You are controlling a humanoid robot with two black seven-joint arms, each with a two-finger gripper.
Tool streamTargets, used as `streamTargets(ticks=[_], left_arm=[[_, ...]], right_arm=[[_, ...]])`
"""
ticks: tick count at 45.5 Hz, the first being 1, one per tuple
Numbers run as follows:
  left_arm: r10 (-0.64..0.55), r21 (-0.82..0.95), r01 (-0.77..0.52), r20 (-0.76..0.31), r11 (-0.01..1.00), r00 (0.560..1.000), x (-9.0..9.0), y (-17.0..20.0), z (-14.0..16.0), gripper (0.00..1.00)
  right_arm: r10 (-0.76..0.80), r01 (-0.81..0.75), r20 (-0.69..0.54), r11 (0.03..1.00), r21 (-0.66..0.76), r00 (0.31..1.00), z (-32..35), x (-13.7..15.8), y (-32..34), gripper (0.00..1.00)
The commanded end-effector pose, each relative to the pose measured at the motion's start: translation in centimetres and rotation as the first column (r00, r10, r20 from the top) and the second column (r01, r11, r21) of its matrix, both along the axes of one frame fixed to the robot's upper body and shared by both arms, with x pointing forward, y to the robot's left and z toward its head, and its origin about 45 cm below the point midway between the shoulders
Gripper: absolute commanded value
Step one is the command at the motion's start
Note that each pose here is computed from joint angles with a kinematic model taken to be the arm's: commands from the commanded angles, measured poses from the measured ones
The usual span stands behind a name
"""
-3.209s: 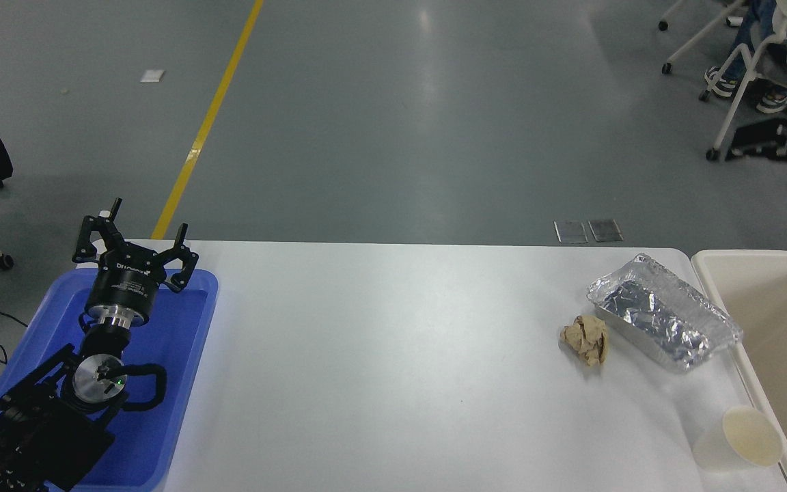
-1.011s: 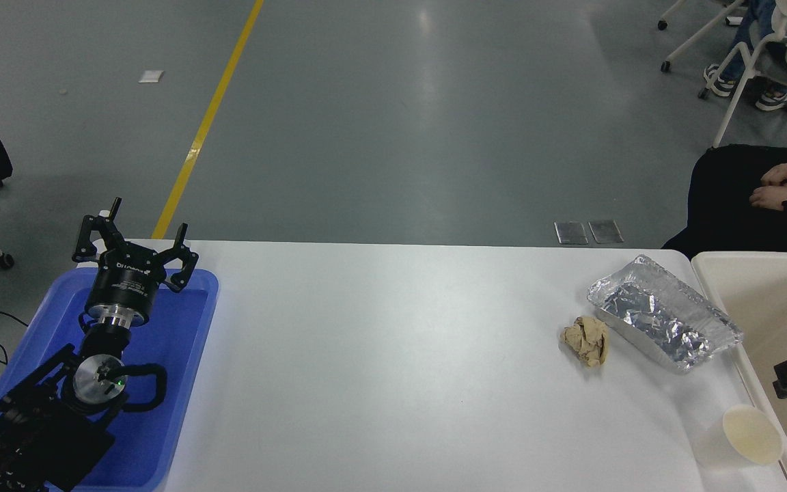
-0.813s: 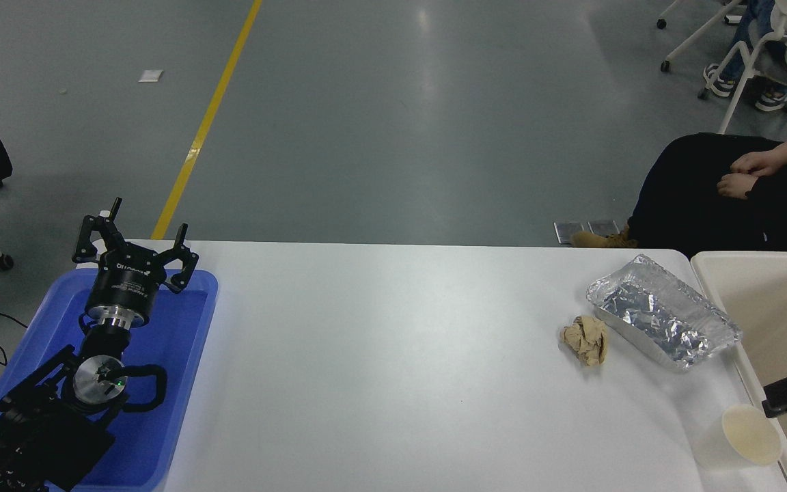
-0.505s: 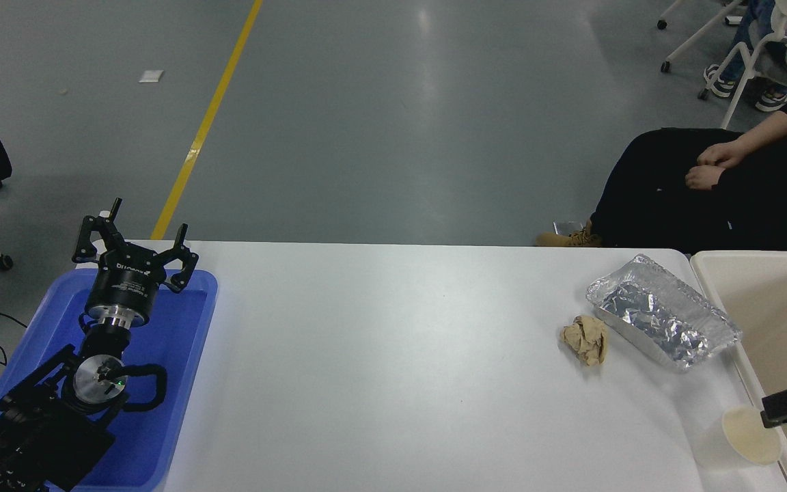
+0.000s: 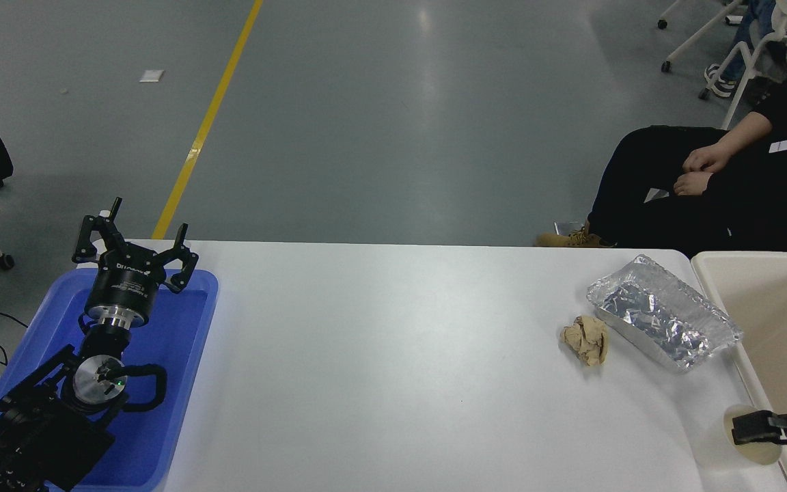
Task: Pick up paper cup place in dustbin
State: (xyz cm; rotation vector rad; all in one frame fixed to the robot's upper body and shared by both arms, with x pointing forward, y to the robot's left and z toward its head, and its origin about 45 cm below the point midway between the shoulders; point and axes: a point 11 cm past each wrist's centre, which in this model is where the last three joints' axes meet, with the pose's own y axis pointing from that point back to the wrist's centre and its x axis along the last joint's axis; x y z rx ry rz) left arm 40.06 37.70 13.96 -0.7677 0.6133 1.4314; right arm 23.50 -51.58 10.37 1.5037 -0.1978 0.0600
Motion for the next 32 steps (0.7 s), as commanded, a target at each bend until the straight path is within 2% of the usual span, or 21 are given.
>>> streamTargets(ticks=[1, 18, 32], left_arm=[[-0.001, 0.0, 0.001, 0.001, 1.0, 1.0, 0.0, 0.0, 0.0, 1.0], [-0.003, -0.001, 0.003, 0.001, 1.0, 1.0, 0.0, -0.1, 0.0, 1.0], [-0.004, 0.002, 0.004, -0.001, 1.0, 1.0, 0.0, -0.1, 0.0, 1.0]], right_arm=[[0.064, -0.064, 0.033, 0.998, -0.026, 0.997, -0.8, -0.2, -0.1, 0.0], [0.044, -0.044, 0.081, 0.999, -0.001, 0.996, 1.5, 0.4, -0.9, 0.0], [0.006, -0.016, 0.164, 0.998, 0.06, 0.986, 7.8, 1.2, -0.8, 0.0]])
